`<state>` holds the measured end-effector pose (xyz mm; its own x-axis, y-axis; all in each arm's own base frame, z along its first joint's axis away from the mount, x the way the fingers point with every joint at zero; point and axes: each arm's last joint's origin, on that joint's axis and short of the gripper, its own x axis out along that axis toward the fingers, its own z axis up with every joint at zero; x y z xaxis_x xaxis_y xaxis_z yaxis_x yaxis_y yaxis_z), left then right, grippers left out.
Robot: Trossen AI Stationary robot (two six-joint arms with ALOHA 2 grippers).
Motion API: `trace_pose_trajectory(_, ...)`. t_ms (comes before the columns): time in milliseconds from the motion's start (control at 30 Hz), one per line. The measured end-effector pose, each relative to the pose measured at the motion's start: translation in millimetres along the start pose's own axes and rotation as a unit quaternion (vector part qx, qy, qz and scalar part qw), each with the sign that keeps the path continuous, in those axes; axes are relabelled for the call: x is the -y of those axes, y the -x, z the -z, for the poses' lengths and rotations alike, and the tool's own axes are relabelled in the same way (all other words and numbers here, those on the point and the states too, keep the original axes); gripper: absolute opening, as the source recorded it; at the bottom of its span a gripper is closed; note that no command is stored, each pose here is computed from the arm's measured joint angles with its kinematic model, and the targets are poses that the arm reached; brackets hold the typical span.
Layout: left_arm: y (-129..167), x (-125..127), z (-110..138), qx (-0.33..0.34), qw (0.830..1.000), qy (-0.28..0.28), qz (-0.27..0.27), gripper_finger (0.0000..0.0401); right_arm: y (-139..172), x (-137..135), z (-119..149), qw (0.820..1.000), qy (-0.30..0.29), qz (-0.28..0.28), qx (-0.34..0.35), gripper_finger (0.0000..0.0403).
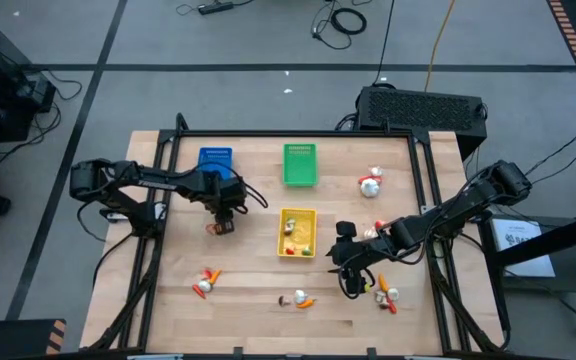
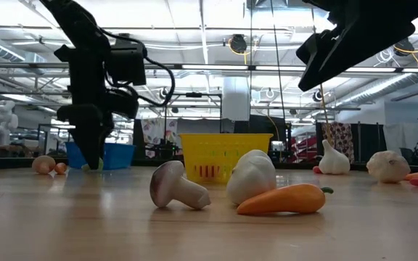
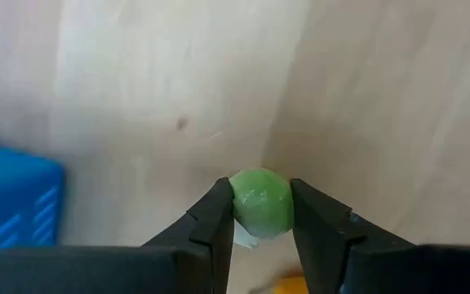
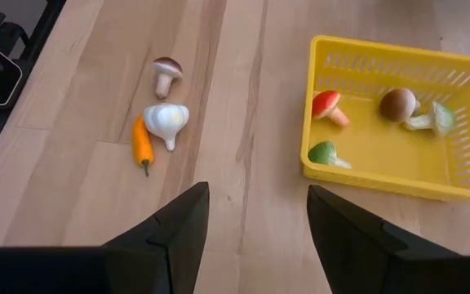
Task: Sort produce into baskets
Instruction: Put the green mushroom into the yellow bin
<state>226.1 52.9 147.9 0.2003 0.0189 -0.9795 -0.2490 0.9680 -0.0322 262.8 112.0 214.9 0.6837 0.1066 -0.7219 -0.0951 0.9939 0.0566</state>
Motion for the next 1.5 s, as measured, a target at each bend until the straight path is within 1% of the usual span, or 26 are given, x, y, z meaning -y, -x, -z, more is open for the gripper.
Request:
trace_pose_trajectory(100,6.4,2.1,-8.9,0.018,0.999,0.012,0.03,0.011,0.3,-1.5,1.0,1.0,-0.008,-0.001,-0.003,0.0199)
trace_pose_trajectory(200,15.7,6.5,-21.1,0.044,0.996,0.02,0.074,0.0109,0.9,-4.5,1.9,1.0,-0.013,-0.005,-0.004,0.0199)
trace_pose_trajectory(300,25.9,16.8,-37.0,0.097,0.987,0.006,0.126,0.0109,1.5,-7.5,2.8,1.0,-0.02,-0.009,-0.004,0.0199)
trace_pose_trajectory(400,36.1,32.0,-53.2,0.165,0.969,-0.032,0.181,0.0109,1.9,-9.9,3.3,0.999,-0.03,-0.012,-0.004,0.0199)
trace_pose_trajectory(500,47.3,50.0,-68.2,0.247,0.943,-0.075,0.212,0.0108,2.4,-12.2,3.6,0.999,-0.041,-0.015,-0.002,0.0199)
trace_pose_trajectory(600,57.0,67.7,-77.6,0.32,0.914,-0.11,0.224,0.0108,2.8,-13.9,4.1,0.999,-0.048,-0.017,-0.003,0.0199)
trace_pose_trajectory(667,61.7,77.0,-81.1,0.358,0.901,-0.121,0.212,0.0108,2.8,-14.0,4.1,0.998,-0.054,-0.017,-0.003,0.0199)
trace_pose_trajectory(700,61.4,80.6,-82.6,0.37,0.898,-0.123,0.203,0.0108,2.8,-14.0,4.1,0.998,-0.057,-0.017,-0.003,0.0199)
trace_pose_trajectory(767,57.5,85.0,-84.8,0.378,0.899,-0.121,0.187,0.0108,2.7,-14.0,4.0,0.998,-0.058,-0.017,-0.002,0.0199)
trace_pose_trajectory(800,54.0,86.5,-85.4,0.375,0.901,-0.12,0.183,0.0108,2.7,-14.0,4.0,0.998,-0.058,-0.017,-0.002,0.0199)
trace_pose_trajectory(867,45.3,90.2,-89.7,0.38,0.9,-0.12,0.178,0.0108,2.7,-14.1,3.5,0.998,-0.058,-0.017,0.001,0.0199)
trace_pose_trajectory(967,27.5,91.9,-94.3,0.372,0.907,-0.112,0.162,0.0108,2.7,-13.7,3.3,0.998,-0.056,-0.01,0.004,0.0199)
trace_pose_trajectory(1100,19.6,92.1,-99.8,0.386,0.902,-0.109,0.159,0.0114,2.6,-13.0,3.4,0.998,-0.057,0.0,0.007,0.0199)
trace_pose_trajectory(1233,15.1,90.9,-100.3,0.385,0.907,-0.102,0.135,0.0139,2.6,-12.8,3.8,0.998,-0.059,0.002,0.005,0.0199)
trace_pose_trajectory(1333,15.0,89.9,-100.6,0.389,0.908,-0.106,0.113,0.0163,2.6,-12.5,3.8,0.998,-0.057,0.008,0.006,0.0199)
trace_pose_trajectory(1500,14.9,89.3,-100.8,0.39,0.909,-0.103,0.106,0.0195,2.5,-11.7,3.5,0.999,-0.043,0.01,0.007,0.0199)
